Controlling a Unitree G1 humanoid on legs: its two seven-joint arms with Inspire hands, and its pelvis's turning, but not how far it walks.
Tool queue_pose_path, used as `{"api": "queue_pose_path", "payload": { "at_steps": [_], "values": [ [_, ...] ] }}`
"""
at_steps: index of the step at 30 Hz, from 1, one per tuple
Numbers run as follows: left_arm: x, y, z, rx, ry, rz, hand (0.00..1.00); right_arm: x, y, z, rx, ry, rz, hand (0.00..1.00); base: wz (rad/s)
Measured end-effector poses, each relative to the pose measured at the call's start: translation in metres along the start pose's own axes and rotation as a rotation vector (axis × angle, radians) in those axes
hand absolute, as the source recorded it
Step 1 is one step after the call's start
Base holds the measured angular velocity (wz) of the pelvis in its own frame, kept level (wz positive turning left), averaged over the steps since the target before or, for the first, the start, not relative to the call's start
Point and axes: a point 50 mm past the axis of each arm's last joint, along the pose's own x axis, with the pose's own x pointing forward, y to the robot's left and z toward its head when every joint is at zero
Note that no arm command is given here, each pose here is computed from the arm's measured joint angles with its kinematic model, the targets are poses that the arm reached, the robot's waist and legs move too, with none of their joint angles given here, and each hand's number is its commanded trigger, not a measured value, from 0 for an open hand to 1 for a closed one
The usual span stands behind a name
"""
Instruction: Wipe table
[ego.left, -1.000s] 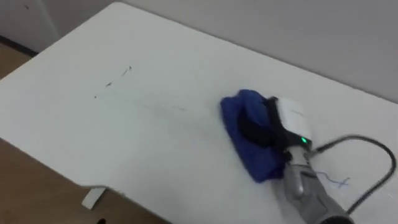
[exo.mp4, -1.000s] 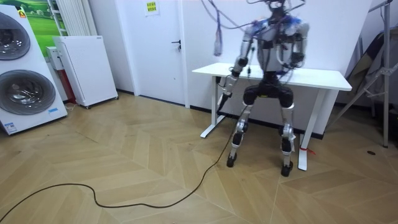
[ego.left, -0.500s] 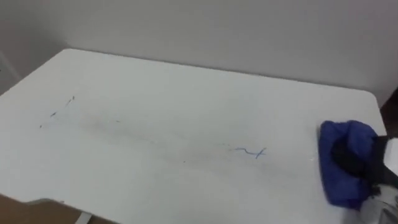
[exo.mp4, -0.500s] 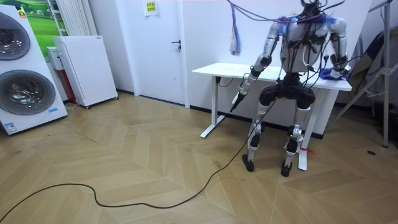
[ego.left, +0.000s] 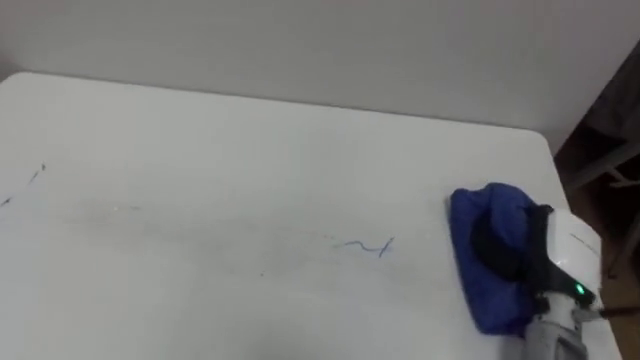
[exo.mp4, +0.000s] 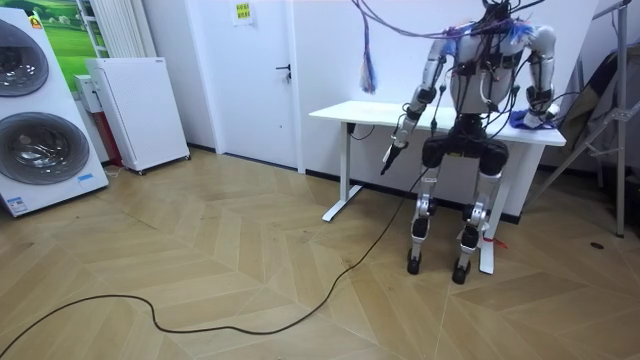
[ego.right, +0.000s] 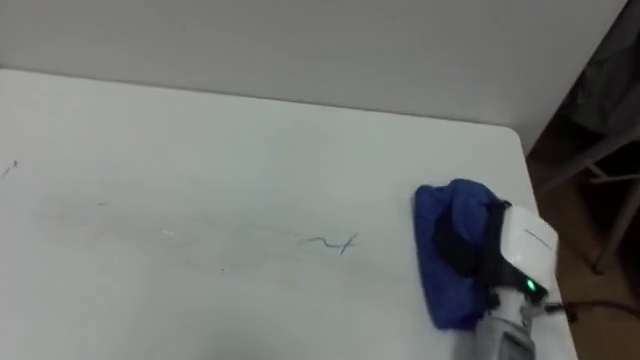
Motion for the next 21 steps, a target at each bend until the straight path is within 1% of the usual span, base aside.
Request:
{"api": "queue_pose_path", "payload": {
  "at_steps": [1, 3, 6, 9, 11, 12, 13, 14, 15, 16, 17, 20, 21],
  "values": [
    [-0.001, 0.000, -0.005, 0.001, 0.014, -0.002, 0.00, -0.006, -0.001, -0.010, -0.017, 0.026, 0.004, 1.00, 0.25],
    [-0.002, -0.002, -0.009, 0.005, 0.027, -0.009, 0.00, -0.007, -0.002, -0.016, -0.025, 0.050, 0.004, 1.00, 0.08],
    [-0.002, -0.005, -0.010, 0.011, 0.035, -0.021, 0.00, 0.000, -0.003, -0.009, -0.023, 0.074, 0.002, 1.00, -0.08],
    [0.001, -0.008, -0.002, 0.023, 0.028, -0.032, 0.00, 0.009, 0.001, 0.013, -0.052, 0.023, 0.055, 1.00, -0.39],
    [0.003, -0.008, 0.008, 0.036, 0.006, -0.035, 0.00, 0.021, 0.008, 0.064, -0.079, -0.142, 0.129, 1.00, -0.52],
    [0.004, -0.008, 0.011, 0.041, 0.000, -0.035, 0.00, 0.022, 0.011, 0.080, -0.081, -0.191, 0.148, 1.00, -0.18],
    [0.005, -0.009, 0.019, 0.058, -0.020, -0.035, 0.00, 0.023, 0.018, 0.112, -0.086, -0.293, 0.189, 1.00, 0.14],
    [0.006, -0.012, 0.029, 0.083, -0.047, -0.046, 0.00, 0.021, 0.021, 0.138, -0.090, -0.387, 0.224, 1.00, 0.29],
    [0.007, -0.013, 0.033, 0.091, -0.060, -0.053, 0.00, 0.020, 0.022, 0.151, -0.097, -0.435, 0.238, 1.00, 0.43],
    [0.007, -0.015, 0.041, 0.102, -0.079, -0.065, 0.00, 0.015, 0.022, 0.177, -0.087, -0.518, 0.262, 1.00, 0.39],
    [0.007, -0.016, 0.042, 0.107, -0.082, -0.079, 0.00, 0.008, 0.024, 0.202, -0.081, -0.598, 0.290, 1.00, 0.34],
    [0.007, -0.020, 0.043, 0.126, -0.087, -0.103, 0.00, 0.001, 0.021, 0.239, -0.074, -0.727, 0.322, 1.00, 0.33],
    [0.007, -0.021, 0.042, 0.128, -0.084, -0.108, 0.00, 0.001, 0.019, 0.243, -0.076, -0.741, 0.316, 1.00, 0.12]
  ]
}}
